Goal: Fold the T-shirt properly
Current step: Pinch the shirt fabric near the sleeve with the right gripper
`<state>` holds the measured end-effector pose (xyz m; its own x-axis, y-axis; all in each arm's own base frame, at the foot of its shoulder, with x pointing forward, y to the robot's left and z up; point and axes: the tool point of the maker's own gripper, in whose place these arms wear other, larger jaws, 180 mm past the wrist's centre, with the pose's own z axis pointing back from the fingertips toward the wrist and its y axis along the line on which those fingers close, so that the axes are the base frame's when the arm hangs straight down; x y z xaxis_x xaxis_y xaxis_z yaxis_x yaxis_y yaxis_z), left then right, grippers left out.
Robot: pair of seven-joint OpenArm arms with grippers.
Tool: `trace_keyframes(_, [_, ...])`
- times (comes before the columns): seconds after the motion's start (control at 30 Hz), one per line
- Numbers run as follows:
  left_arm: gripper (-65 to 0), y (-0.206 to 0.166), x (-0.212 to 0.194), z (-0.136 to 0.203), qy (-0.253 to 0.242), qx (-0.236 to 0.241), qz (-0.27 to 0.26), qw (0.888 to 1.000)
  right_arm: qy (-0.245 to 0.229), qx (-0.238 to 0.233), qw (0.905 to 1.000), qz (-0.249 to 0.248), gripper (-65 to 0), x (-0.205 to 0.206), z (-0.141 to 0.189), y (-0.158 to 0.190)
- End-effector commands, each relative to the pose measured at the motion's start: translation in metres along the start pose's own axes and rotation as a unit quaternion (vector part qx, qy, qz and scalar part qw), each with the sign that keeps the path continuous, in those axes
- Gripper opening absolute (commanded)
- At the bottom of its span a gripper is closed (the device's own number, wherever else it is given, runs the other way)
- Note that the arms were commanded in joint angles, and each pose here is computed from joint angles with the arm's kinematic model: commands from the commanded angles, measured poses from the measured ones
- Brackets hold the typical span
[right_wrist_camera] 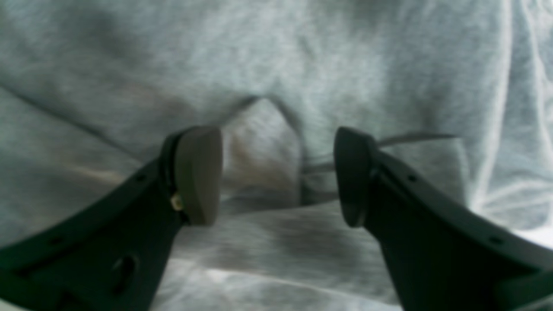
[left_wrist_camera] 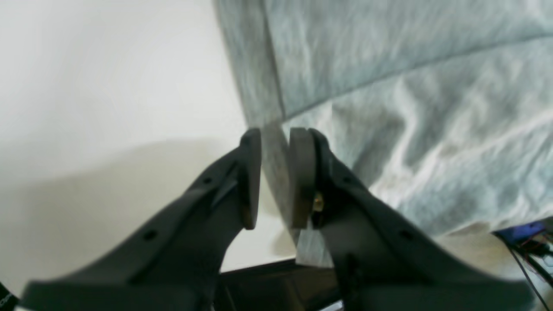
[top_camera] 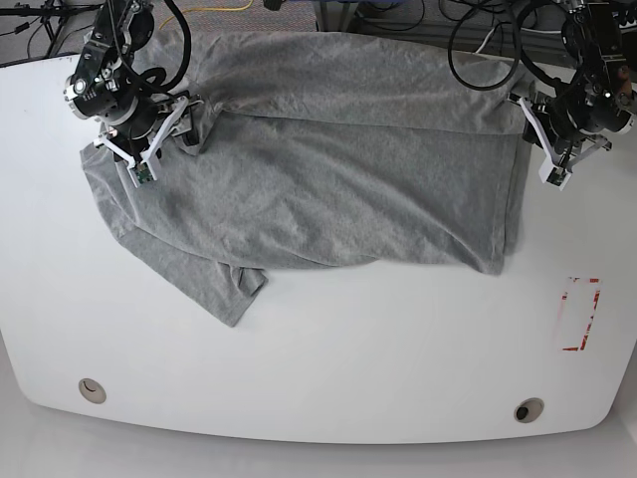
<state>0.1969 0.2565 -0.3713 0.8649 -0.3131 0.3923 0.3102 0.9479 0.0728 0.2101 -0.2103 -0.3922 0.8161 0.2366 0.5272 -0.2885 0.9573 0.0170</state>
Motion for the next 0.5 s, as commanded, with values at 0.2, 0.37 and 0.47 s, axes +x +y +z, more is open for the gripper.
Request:
trace_keyframes(0.2, [-55.4, 0.006, 0.006, 0.005, -0.008, 0.011, -0.006, 1.0, -0.016, 0.014, 0.9995, -0.024, -27.3, -0.004, -0.014, -0.004])
trace_keyframes(0.37, [-55.4, 0.006, 0.006, 0.005, -0.008, 0.011, -0.006, 1.0, -0.015, 0.017, 0.9994, -0.027, -37.4, -0.007, -0.016, -0.003])
trace_keyframes(0.47, [-55.4, 0.007, 0.006, 0.005, -0.008, 0.011, -0.006, 1.0, -0.015, 0.019, 0.9993, -0.027, -49.8, -0.007, -0.017, -0.002])
